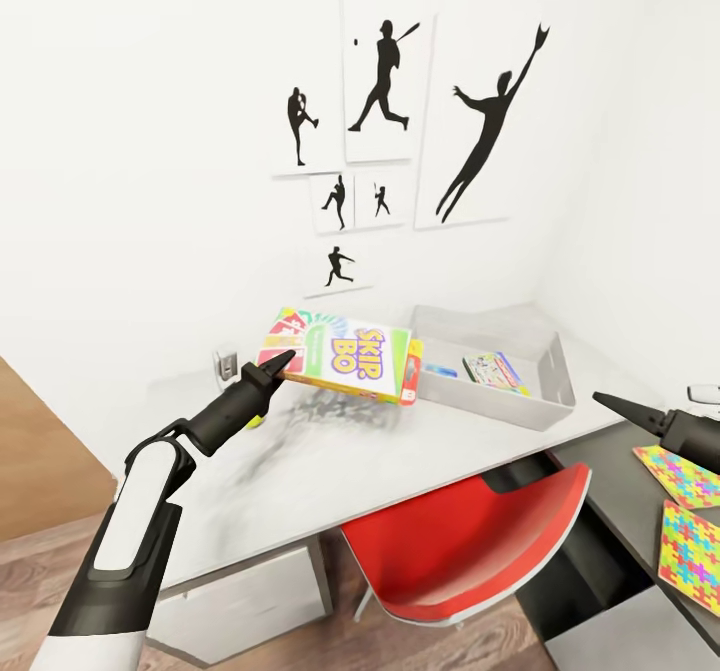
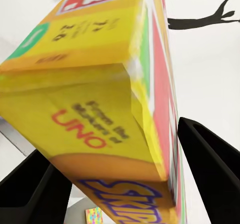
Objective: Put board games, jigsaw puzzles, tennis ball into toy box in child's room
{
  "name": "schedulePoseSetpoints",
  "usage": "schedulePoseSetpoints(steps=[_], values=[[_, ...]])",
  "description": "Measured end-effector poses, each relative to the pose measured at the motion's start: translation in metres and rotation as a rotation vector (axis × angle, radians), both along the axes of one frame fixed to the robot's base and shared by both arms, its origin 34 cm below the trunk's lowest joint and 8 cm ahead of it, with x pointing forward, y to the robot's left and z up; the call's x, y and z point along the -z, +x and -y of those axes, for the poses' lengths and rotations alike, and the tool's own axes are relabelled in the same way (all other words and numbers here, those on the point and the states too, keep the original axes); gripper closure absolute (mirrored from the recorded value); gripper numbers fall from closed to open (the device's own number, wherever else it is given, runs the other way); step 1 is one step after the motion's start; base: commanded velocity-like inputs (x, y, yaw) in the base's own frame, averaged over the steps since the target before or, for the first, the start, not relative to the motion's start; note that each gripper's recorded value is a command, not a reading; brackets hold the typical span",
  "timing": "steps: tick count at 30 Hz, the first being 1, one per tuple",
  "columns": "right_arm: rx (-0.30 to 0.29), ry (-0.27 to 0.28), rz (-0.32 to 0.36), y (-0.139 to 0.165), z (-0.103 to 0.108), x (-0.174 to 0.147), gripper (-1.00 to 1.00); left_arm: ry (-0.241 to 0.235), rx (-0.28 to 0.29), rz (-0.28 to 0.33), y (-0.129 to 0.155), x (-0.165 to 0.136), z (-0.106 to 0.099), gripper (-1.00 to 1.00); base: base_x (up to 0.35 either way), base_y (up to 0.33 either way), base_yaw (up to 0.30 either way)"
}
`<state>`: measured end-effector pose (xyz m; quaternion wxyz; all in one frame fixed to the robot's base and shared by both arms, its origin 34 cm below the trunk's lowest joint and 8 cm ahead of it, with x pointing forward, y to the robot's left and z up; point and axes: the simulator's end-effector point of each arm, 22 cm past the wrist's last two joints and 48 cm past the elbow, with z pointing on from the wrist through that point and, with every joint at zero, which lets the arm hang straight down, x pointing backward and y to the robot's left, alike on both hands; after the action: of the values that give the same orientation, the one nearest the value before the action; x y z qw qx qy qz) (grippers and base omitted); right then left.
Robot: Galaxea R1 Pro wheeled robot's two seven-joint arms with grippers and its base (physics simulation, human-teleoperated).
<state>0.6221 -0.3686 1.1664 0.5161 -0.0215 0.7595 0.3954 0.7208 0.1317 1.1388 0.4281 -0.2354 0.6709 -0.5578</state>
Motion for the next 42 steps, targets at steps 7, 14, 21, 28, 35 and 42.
schedulePoseSetpoints(steps=[7,14,21,28,35,42], values=[[-0.002,0.005,0.001,-0.0006,-0.0009,-0.0004,-1.0,-0.001,-0.003,-0.002,-0.0008,0.0016,-0.0014,1.0,0.168,-0.192,0.0],[-0.007,0.003,-0.002,-0.0007,-0.0021,0.0002,-1.0,0.0,-0.005,-0.005,-0.0013,0.0031,-0.002,1.0,0.203,-0.24,0.0],[-0.003,0.004,-0.002,-0.0004,-0.0018,0.0012,-1.0,-0.002,-0.006,-0.008,-0.0016,0.0046,-0.0024,1.0,0.061,-0.071,0.0],[0.0,0.003,-0.001,-0.0002,-0.001,0.0011,-1.0,-0.003,-0.006,-0.009,-0.0017,0.0048,-0.0023,1.0,0.01,-0.013,0.0],[0.001,0.003,0.0,-0.0001,-0.0007,0.0009,-1.0,-0.003,-0.006,-0.009,-0.0017,0.005,-0.002,1.0,0.003,-0.113,0.0],[0.001,0.003,0.001,-0.0003,-0.0007,0.0012,-1.0,-0.002,-0.011,-0.008,-0.0011,0.0048,-0.0025,1.0,0.001,-0.254,-0.003]])
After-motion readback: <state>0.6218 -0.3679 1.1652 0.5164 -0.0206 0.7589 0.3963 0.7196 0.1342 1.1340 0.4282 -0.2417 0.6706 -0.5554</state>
